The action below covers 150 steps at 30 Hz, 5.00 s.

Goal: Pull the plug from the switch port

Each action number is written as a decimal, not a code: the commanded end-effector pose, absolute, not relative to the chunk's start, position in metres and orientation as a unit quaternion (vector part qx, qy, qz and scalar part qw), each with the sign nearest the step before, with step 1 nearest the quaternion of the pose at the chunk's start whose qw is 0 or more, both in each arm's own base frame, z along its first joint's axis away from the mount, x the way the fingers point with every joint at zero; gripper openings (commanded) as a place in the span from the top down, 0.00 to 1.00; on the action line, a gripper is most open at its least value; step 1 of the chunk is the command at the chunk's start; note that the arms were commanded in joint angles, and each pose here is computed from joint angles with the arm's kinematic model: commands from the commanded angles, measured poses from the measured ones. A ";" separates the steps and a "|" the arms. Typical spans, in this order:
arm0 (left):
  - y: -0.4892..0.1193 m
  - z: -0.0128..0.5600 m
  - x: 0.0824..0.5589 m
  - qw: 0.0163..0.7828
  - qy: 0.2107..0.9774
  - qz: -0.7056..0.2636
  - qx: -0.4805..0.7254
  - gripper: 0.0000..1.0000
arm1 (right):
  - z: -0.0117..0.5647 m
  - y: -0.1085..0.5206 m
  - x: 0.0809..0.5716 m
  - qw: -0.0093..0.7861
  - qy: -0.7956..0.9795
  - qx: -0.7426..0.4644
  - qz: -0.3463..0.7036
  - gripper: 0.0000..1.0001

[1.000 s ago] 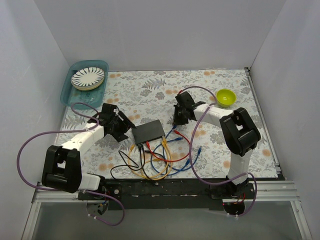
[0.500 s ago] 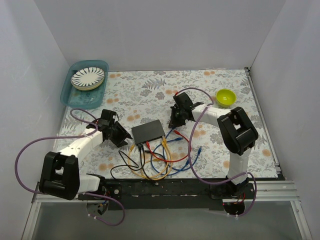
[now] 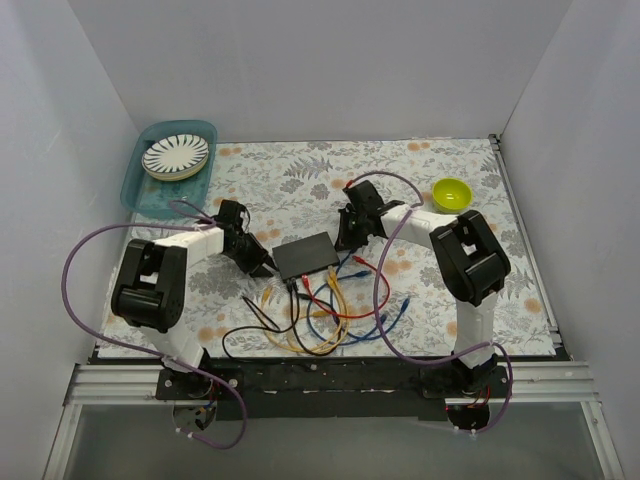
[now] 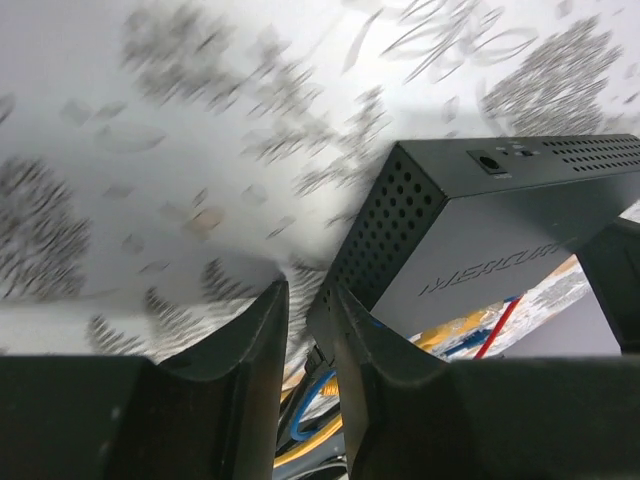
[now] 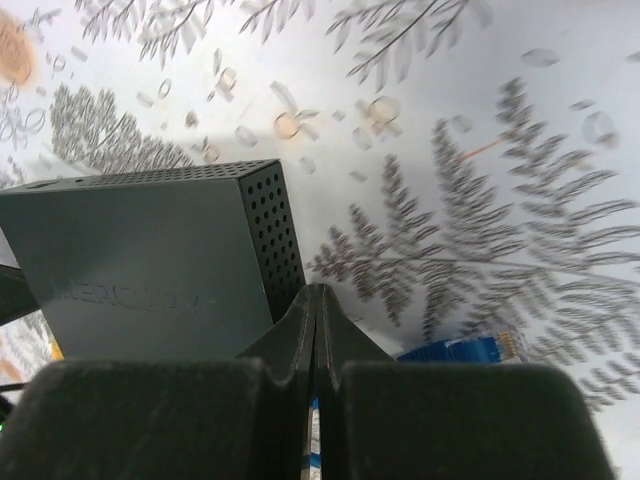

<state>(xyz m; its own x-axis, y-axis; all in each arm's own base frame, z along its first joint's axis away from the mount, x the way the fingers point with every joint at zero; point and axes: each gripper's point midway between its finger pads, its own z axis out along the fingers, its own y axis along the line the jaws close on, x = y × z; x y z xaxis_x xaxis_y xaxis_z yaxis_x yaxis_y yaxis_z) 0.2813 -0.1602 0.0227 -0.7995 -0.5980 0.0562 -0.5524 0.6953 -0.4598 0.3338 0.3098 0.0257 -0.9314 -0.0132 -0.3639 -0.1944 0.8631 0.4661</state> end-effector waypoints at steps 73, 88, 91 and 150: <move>-0.162 0.051 0.347 0.168 0.836 -0.452 -0.260 0.47 | 0.043 0.359 0.379 0.135 0.889 0.098 0.426 0.99; -0.164 0.026 0.366 0.161 0.828 -0.453 -0.290 0.61 | 0.032 0.351 0.370 0.126 0.898 0.098 0.410 0.99; -0.165 0.020 0.365 0.157 0.830 -0.451 -0.289 0.65 | 0.031 0.351 0.369 0.124 0.898 0.098 0.410 0.99; -0.171 0.002 0.367 0.143 0.846 -0.428 -0.284 0.95 | 0.025 0.345 0.359 0.119 0.909 0.074 0.394 0.99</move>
<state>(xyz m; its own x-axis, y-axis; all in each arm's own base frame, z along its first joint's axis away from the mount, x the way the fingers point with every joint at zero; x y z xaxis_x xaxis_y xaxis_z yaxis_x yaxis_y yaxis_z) 0.3702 -0.1765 0.0257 -0.8195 -0.5731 -0.0049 -0.2934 0.4267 -0.8555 0.3709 0.3585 0.0478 -0.9524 0.2482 -0.1770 0.0097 0.6050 0.7962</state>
